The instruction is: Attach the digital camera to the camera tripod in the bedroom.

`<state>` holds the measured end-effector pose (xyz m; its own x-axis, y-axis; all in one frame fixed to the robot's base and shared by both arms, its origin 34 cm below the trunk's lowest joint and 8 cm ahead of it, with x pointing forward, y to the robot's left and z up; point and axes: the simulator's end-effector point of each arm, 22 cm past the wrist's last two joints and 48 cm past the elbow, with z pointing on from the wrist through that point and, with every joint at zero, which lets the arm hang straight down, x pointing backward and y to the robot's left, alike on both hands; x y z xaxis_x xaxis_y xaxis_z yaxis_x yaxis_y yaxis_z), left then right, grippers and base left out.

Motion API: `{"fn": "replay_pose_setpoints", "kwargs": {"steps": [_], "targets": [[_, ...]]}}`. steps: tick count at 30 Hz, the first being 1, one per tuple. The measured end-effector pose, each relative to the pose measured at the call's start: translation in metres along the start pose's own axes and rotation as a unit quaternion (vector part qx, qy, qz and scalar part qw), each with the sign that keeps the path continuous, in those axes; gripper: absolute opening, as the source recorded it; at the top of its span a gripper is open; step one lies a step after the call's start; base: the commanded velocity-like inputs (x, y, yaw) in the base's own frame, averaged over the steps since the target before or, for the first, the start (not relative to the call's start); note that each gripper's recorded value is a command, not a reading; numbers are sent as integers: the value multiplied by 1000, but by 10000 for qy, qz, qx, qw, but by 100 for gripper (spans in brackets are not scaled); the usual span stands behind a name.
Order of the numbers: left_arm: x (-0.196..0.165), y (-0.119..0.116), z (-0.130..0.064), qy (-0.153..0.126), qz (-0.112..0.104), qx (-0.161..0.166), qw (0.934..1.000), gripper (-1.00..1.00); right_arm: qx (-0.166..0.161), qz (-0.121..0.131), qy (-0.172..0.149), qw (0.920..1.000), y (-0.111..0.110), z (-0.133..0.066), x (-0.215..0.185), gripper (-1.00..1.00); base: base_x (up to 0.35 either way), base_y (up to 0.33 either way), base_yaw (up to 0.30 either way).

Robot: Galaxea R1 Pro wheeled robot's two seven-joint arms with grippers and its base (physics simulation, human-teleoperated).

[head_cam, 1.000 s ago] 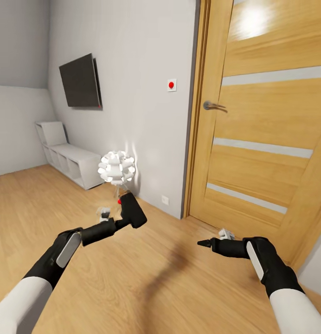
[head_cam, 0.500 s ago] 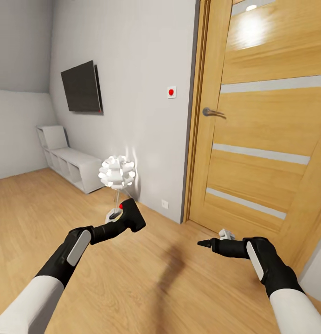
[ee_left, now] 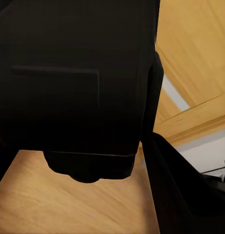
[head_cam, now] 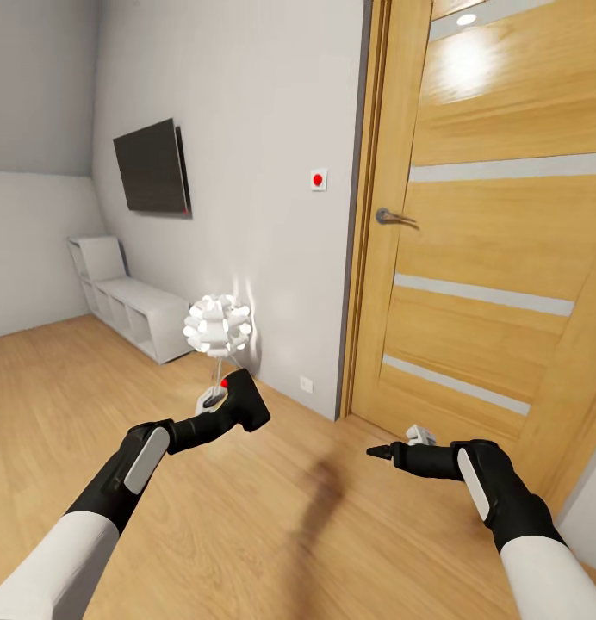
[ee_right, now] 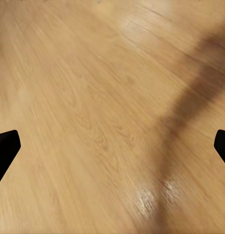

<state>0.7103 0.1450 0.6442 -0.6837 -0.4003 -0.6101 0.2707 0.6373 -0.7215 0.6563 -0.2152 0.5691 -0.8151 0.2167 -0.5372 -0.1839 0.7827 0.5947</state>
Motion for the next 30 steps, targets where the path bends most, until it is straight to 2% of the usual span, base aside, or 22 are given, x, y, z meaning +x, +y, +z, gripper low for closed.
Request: {"fn": "replay_pose_setpoints", "kwargs": {"steps": [30], "targets": [[-47,-38,-11,34,3,-83,10000,-100,5,21,27,10000,35,-30,-45,100,0,0,0]]}}
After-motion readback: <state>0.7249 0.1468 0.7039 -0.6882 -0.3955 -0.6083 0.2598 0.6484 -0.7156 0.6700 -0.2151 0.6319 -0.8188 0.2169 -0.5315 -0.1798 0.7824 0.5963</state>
